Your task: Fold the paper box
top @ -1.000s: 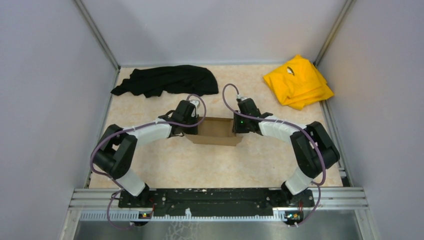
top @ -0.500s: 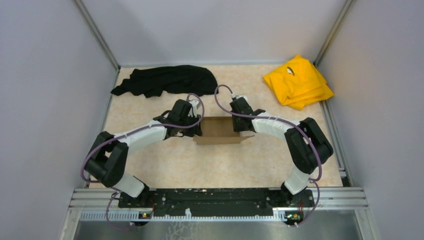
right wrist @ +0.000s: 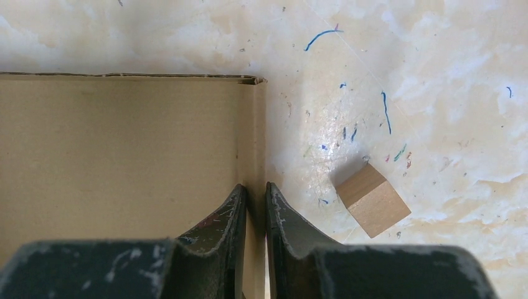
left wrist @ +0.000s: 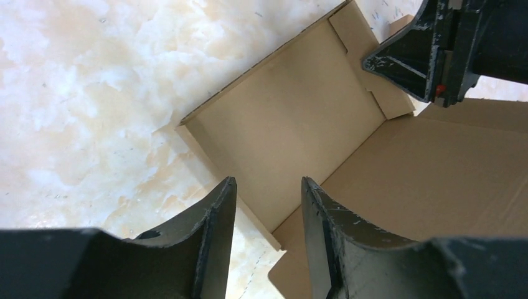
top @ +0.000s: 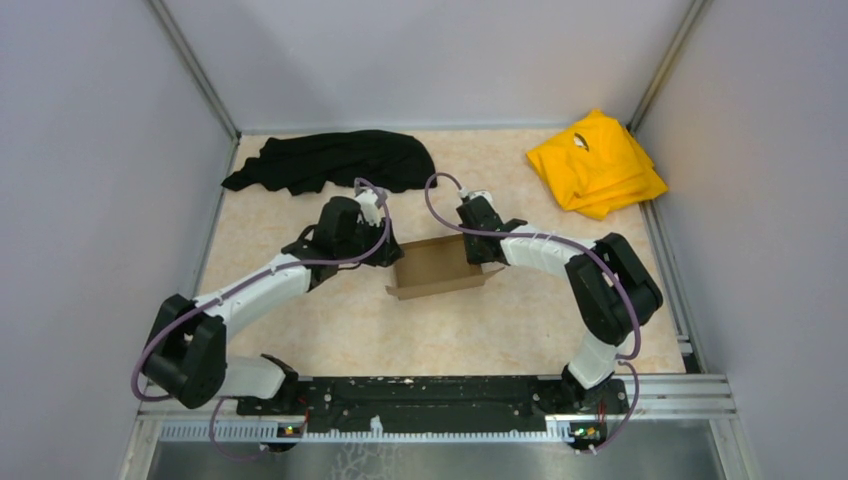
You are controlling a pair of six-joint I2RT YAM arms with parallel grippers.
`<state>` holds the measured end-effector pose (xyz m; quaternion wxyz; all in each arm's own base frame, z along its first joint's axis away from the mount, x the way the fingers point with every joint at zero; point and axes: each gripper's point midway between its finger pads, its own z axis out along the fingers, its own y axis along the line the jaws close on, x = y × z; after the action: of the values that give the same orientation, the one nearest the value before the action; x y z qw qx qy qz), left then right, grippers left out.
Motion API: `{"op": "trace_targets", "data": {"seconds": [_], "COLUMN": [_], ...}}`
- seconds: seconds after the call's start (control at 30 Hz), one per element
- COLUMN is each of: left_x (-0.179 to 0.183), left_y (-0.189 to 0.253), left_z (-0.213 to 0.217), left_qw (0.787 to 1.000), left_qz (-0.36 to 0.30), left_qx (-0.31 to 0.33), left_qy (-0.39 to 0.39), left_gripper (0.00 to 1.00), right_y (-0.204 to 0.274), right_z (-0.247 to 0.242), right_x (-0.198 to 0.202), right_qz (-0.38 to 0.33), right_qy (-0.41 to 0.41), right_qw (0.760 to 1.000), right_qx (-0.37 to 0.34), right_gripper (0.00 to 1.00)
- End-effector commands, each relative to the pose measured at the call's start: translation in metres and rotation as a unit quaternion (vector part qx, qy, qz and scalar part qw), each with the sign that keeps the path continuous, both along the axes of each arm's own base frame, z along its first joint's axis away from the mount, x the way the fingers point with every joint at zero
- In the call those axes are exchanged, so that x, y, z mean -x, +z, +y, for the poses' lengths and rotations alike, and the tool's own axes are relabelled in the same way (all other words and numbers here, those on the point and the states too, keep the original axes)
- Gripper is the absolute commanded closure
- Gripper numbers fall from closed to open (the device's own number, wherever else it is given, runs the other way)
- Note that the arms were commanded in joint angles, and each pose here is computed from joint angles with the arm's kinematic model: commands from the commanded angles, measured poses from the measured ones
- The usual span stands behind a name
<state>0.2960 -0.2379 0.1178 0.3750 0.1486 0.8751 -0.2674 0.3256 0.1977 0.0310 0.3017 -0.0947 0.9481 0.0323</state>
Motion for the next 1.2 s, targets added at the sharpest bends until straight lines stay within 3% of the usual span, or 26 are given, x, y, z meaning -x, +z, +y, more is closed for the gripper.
{"op": "trace_targets", "data": {"seconds": [0.0, 0.47, 0.73, 0.87, 1.03, 1.17], "left_x": [0.0, -0.014, -0.017, -0.017, -0.016, -0.016], "left_y": [0.009, 0.055, 0.046, 0.048, 0.046, 0.042], "left_z": [0.005, 0.064, 0.079, 0.084, 0.085, 0.085], "left_qw": [0.999, 0.984, 0.979, 0.977, 0.977, 0.977], "left_qz": [-0.024, -0.097, -0.084, -0.088, -0.085, -0.081], "left_qx": [0.02, 0.011, 0.005, 0.01, 0.017, 0.022], "left_qy": [0.005, 0.149, 0.183, 0.193, 0.194, 0.195], "left_gripper": [0.51, 0.44, 0.43, 0.43, 0.43, 0.43], "right_y": [-0.014, 0.062, 0.112, 0.124, 0.121, 0.101], "right_z": [-0.013, -0.011, 0.044, 0.063, 0.077, 0.086], "right_x": [0.017, 0.011, 0.037, 0.05, 0.047, 0.038], "right_qz": [0.021, -0.154, -0.221, -0.236, -0.236, -0.217], "right_qy": [0.022, 0.099, 0.234, 0.276, 0.298, 0.298], "right_qw": [0.999, 0.983, 0.939, 0.92, 0.919, 0.929], "right_qx": [0.042, 0.006, -0.123, -0.147, -0.106, -0.025], "right_gripper": [0.94, 1.0, 1.0, 1.0, 1.0, 1.0]}}
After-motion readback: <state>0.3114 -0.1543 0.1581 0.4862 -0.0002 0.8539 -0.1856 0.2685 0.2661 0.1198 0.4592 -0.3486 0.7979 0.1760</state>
